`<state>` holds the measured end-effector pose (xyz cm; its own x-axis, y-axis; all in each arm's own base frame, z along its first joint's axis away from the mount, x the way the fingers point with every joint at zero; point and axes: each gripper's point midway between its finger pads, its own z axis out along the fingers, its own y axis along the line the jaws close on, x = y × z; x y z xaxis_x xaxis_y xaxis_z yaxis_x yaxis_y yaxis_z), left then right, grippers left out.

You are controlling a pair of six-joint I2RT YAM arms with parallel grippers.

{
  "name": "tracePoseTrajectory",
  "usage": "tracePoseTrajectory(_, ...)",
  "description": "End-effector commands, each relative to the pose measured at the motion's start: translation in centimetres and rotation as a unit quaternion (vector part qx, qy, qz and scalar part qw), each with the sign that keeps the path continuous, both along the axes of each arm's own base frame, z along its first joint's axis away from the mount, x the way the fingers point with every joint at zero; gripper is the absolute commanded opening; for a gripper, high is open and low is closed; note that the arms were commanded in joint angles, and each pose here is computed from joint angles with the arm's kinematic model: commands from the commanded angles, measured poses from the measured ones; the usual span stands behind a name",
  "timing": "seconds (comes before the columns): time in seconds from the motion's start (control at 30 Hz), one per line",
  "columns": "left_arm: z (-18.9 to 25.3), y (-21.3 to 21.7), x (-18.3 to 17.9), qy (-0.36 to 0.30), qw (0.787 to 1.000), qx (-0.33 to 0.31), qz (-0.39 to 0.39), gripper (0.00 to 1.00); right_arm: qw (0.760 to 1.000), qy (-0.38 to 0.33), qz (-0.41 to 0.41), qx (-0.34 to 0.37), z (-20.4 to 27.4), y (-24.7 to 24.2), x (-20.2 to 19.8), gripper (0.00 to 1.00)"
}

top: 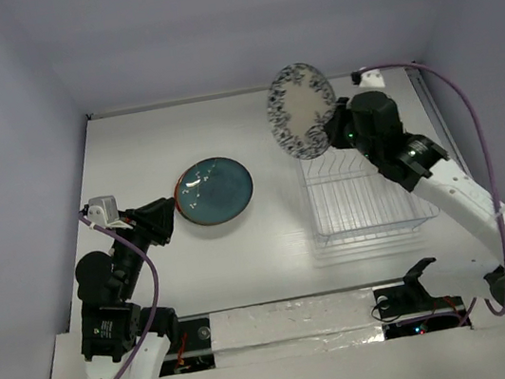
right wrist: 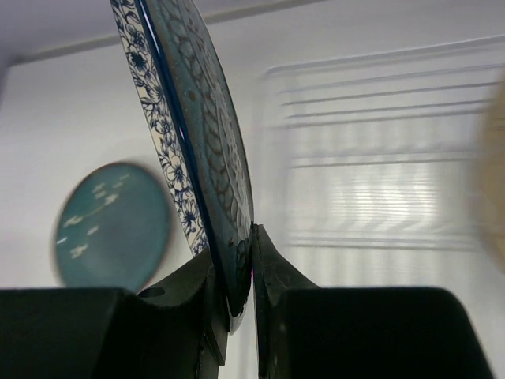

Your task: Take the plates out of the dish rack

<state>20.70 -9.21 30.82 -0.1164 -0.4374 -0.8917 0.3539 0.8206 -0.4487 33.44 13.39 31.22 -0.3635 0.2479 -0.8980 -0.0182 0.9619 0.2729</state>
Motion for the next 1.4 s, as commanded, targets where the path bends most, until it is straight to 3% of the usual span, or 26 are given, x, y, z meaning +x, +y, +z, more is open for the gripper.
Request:
tracePoseTrajectory(0.0, 0.7, 0.0, 0.2, -0.015, 1.0, -0.002, 0.001, 0.24, 0.968, -0.09, 0.154, 0.175, 5.9, 10.2, 0.7, 0.0)
tracePoseTrajectory(0.2, 0.7, 0.0, 0.1, -0.016, 1.0, -0.002, 0.0, 0.24, 0.926, -0.046, 0.256, 0.272, 3.6, 19.5, 1.0, 0.0)
tracePoseTrajectory(0.37, 0.8, 0.0, 0.1, -0.017, 1.0, -0.002, 0.001, 0.24, 0.907, 0.005, 0.28, 0.316, 0.4, 24.1, 1.4, 0.0)
tracePoseTrajectory(0.5, 0.8, 0.0, 0.1, -0.017, 1.0, -0.002, 0.001, 0.24, 0.904, 0.044, 0.275, 0.325, -3.8, 27.1, 2.0, 0.0)
tracePoseTrajectory(0.83, 0.8, 0.0, 0.1, -0.017, 1.0, -0.002, 0.0, 0.24, 0.893, 0.093, 0.28, 0.339, -7.7, 30.0, 1.1, 0.05)
tracePoseTrajectory(0.93, 0.8, 0.0, 0.1, -0.018, 1.0, -0.002, 0.0, 0.24, 0.897, 0.096, 0.267, 0.34, -8.6, 29.6, 1.1, 0.1)
tracePoseTrajectory(1.37, 0.7, 0.0, 0.2, -0.015, 1.0, -0.002, 0.0, 0.24, 0.918, 0.139, 0.277, 0.247, -13.1, 29.9, -0.2, 0.64)
